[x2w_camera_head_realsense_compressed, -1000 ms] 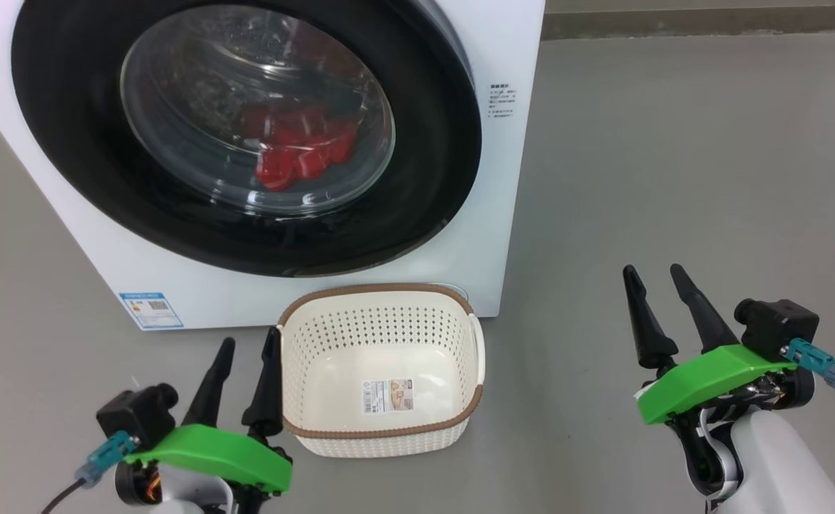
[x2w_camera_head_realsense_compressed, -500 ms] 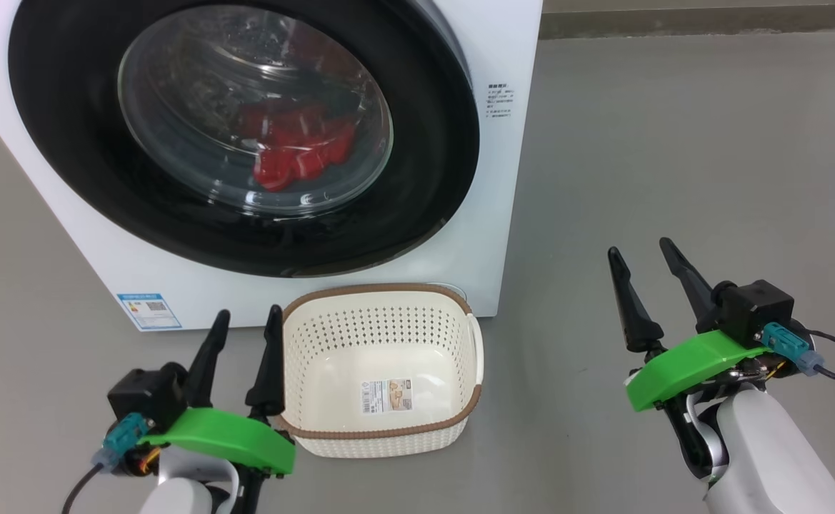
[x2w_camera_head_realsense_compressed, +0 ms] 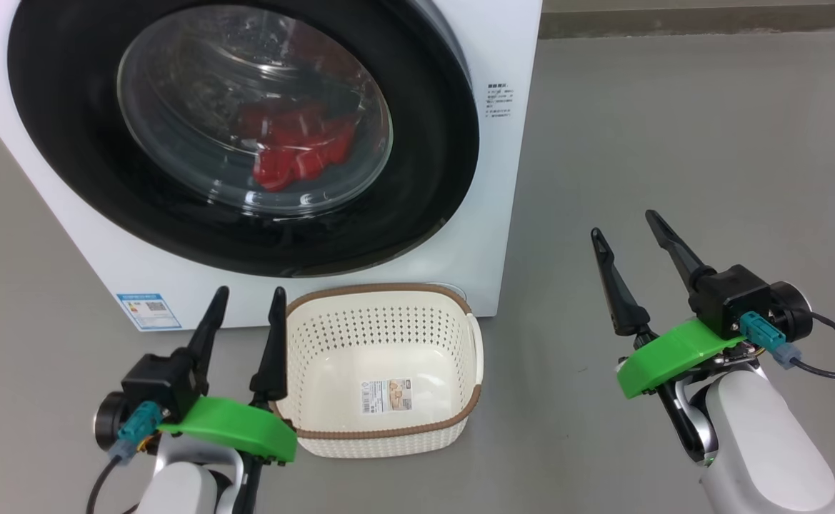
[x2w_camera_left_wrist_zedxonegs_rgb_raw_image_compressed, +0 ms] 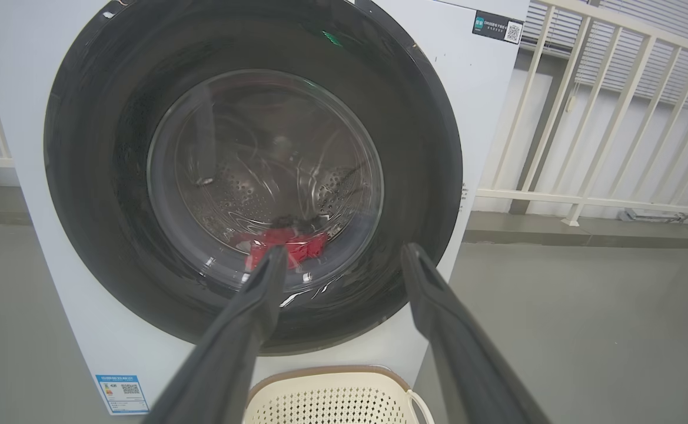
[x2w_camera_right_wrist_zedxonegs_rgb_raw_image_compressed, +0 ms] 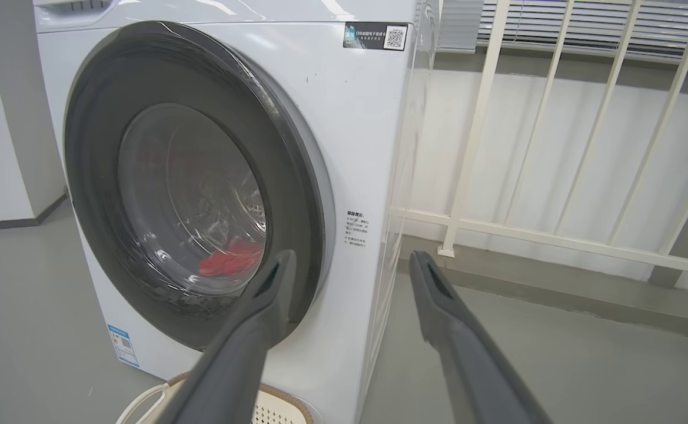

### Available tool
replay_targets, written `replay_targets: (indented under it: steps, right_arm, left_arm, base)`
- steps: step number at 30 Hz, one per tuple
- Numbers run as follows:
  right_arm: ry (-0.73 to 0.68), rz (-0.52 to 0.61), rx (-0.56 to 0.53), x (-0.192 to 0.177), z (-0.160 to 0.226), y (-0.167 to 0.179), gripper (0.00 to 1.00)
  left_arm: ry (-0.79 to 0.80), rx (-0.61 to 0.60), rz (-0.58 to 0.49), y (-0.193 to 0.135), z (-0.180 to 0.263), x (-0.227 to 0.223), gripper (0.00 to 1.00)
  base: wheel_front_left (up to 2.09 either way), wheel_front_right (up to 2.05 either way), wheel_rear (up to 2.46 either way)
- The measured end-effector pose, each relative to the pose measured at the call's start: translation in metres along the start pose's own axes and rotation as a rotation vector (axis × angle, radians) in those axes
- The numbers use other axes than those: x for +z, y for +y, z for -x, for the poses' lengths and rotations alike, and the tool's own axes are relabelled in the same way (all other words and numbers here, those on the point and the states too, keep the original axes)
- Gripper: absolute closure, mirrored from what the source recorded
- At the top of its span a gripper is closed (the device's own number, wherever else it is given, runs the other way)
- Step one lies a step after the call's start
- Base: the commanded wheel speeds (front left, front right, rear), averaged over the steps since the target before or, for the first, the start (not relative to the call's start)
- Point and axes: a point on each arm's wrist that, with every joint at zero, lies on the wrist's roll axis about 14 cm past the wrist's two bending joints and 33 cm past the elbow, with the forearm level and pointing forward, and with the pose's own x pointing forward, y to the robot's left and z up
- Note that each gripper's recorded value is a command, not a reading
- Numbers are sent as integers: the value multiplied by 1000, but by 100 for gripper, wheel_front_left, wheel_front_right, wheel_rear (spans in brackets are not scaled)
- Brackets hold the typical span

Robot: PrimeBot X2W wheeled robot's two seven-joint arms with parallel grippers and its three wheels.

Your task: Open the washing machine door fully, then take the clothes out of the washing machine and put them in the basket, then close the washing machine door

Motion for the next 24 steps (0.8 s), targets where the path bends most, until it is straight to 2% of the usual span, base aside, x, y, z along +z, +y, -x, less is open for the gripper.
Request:
replay_targets:
  steps: [24]
  right_arm:
    - [12, 6, -2, -6, -5, -2, 0]
  left_arm:
    - [-1, 9, -6, 3, -1, -1, 0]
  base:
    - [0, 0, 0]
